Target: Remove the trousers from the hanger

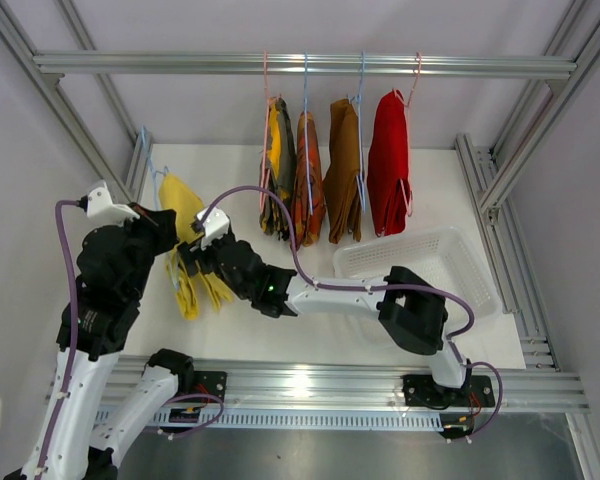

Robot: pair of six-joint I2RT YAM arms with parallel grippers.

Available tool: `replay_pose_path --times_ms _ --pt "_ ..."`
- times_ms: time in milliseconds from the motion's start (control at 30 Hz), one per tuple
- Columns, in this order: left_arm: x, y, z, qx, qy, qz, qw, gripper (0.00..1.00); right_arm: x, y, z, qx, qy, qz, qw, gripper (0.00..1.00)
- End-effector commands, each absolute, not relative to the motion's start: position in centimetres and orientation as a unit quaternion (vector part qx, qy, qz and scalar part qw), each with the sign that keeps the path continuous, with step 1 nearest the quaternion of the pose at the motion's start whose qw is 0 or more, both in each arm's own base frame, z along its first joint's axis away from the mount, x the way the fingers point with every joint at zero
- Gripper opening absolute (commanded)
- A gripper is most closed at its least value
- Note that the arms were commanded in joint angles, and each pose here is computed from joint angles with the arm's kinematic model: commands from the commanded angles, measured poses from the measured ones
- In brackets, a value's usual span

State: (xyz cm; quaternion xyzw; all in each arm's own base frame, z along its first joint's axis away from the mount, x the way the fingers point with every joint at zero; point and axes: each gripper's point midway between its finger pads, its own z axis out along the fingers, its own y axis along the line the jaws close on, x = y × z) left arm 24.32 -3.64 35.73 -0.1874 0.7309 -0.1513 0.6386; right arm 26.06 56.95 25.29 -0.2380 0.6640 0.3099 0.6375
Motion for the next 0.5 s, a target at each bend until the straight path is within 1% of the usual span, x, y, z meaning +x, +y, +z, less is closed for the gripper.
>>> replay_pose_path --times_ms 0,33,100,233,400,433,467 --pt "24.4 -3.9 40.4 -0.186 0.671 -0.192 0.692 0.0 27.3 57.5 29.5 -0.192 0.632 0.356 0.661 0.72" --pt "24.3 -3.9 40.5 -0.186 0.67 -0.192 0.692 0.0 27.3 57.6 29.4 -0.194 0.631 0.358 0.661 0.68" --pt "24.4 -4.0 40.4 -0.186 0.671 -0.194 0.691 0.0 27.2 57.8 29.4 -0.198 0.629 0.363 0.658 0.65" --pt "24.5 -4.0 40.2 -0.185 0.673 -0.193 0.69 0.0 27.2 58.2 29.6 -0.199 0.623 0.371 0.659 0.55" --pt "24.4 -4.1 40.3 -0.185 0.672 -0.195 0.69 0.01 27.3 58.6 29.5 -0.203 0.62 0.379 0.656 0.5" --pt "24.4 -4.1 40.3 -0.183 0.673 -0.196 0.69 0.0 27.3 58.8 29.4 -0.206 0.619 0.381 0.655 0.46" --pt "24.5 -4.1 40.3 -0.183 0.673 -0.196 0.69 0.0 27.3 58.8 29.5 -0.206 0.619 0.382 0.655 0.45"
